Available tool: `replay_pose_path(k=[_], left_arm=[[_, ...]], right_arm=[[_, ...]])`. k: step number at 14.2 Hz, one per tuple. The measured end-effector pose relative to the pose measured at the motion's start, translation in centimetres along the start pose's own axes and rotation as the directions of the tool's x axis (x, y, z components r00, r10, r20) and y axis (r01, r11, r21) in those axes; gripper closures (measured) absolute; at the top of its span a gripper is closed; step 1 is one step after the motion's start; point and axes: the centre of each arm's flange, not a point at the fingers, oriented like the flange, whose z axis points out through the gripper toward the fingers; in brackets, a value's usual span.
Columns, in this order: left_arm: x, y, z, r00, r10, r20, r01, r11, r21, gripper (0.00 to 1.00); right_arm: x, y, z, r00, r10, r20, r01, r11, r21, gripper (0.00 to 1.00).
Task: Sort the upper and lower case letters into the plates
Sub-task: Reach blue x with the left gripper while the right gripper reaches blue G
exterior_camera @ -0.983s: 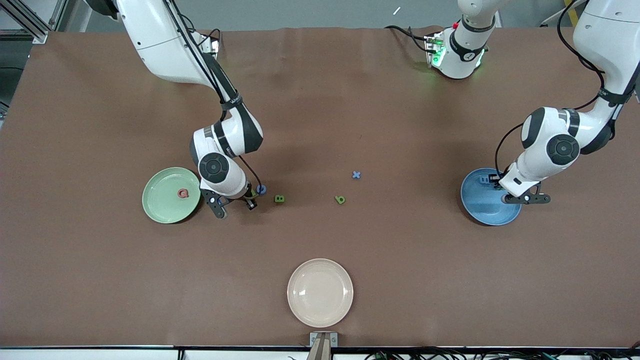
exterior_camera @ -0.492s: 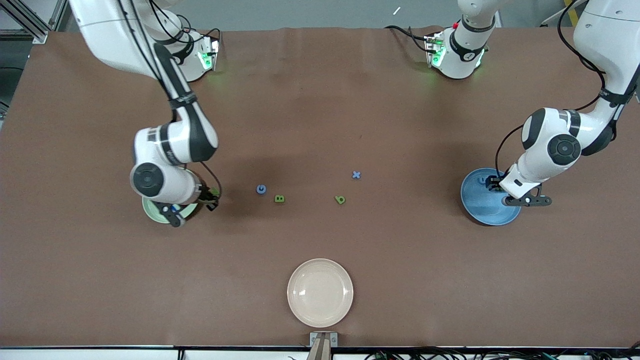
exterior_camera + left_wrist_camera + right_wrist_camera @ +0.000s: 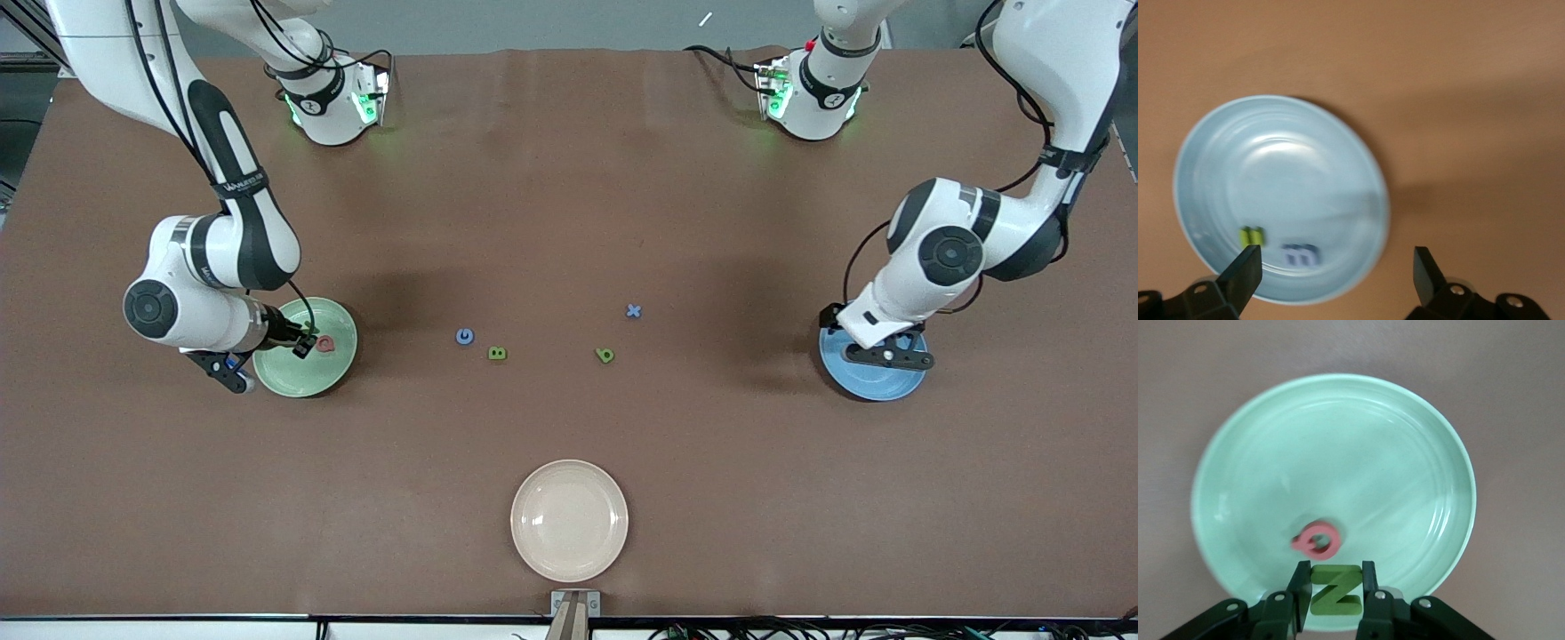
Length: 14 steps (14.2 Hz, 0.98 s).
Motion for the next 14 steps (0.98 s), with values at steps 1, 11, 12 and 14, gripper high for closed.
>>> replay_pose_path(k=[1,11,12,14], left_arm=[[-0.1,2.2,-0.8,0.999,-0.038,-0.010,0.038,0.999,-0.007,0.00],[-3.6,22.4,-3.4,0.993,-0.116,0.009,0.116,0.978,-0.171,0.00],[-3.8,23.9,-3.3,0.992,-0.122,0.002,0.120,0.972,-0.201,0.00],[-4.4,25.9,-2.5,0.994,-0.106,-0.008,0.102,0.970,-0.221,0.02]], right_arm=[[-0.5,0.3,1.2,1.000,-0.002,-0.007,0.002,1.000,0.001,0.66],[-2.2,1.4,4.2,1.000,-0.006,0.006,0.006,1.000,-0.016,0.66],[-2.2,1.4,4.2,1.000,-0.006,0.006,0.006,1.000,-0.016,0.66],[-2.1,1.6,4.1,1.000,-0.004,0.005,0.004,1.000,-0.015,0.50]])
